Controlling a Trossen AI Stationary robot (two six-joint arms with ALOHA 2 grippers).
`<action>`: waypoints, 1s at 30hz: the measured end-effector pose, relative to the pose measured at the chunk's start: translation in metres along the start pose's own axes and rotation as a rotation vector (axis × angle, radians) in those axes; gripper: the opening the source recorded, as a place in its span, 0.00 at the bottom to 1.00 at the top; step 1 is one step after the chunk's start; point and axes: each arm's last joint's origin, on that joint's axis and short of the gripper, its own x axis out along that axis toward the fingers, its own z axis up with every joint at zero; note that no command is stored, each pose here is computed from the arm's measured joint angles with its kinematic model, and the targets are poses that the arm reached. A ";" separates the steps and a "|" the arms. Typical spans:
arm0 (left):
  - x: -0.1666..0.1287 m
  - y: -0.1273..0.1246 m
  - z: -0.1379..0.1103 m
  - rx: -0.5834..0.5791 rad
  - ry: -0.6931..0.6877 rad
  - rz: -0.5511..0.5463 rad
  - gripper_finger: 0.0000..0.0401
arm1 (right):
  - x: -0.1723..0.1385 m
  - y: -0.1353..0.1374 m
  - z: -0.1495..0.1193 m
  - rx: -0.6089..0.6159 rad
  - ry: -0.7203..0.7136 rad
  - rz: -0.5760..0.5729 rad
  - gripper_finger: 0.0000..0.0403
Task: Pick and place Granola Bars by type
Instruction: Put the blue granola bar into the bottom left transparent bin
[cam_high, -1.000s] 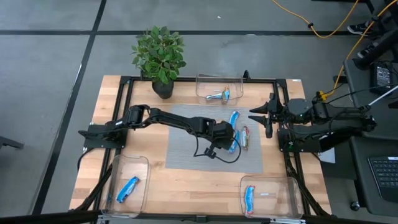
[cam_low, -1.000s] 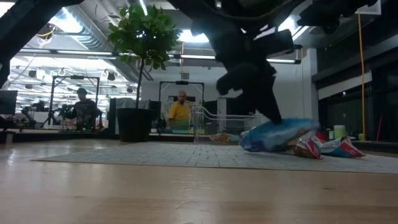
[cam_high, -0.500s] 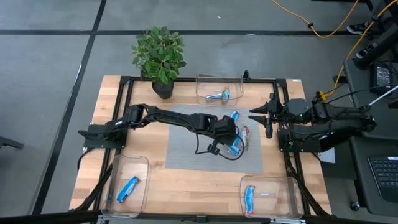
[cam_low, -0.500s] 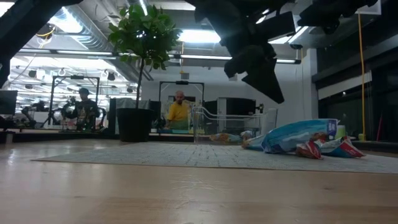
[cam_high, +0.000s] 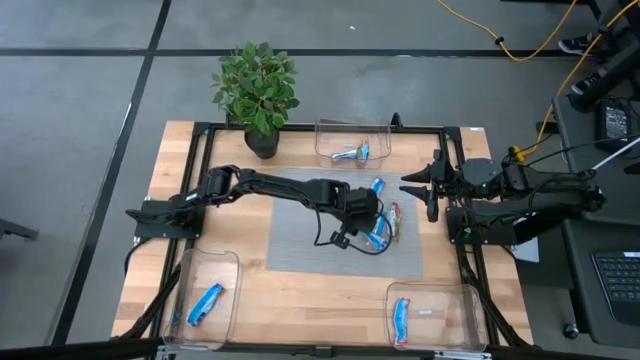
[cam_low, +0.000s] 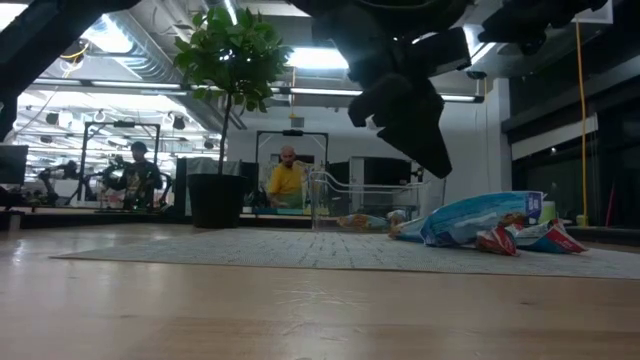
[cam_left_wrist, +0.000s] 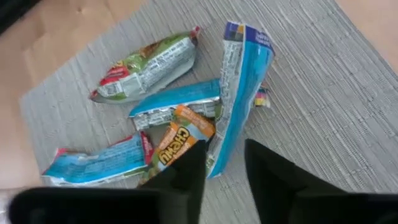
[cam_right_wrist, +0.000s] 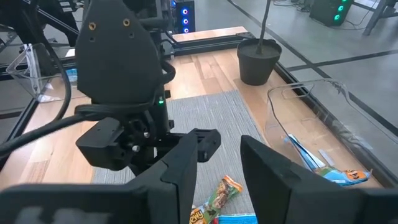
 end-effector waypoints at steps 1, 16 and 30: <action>0.000 0.000 -0.001 -0.001 0.003 -0.001 0.29 | 0.000 0.000 0.000 -0.001 0.002 0.000 0.31; 0.018 0.001 -0.004 0.004 0.009 0.017 0.46 | 0.000 0.000 -0.001 -0.003 0.011 -0.002 0.31; 0.024 -0.001 -0.007 -0.042 0.007 -0.028 0.39 | 0.000 0.000 -0.003 -0.006 0.026 -0.004 0.31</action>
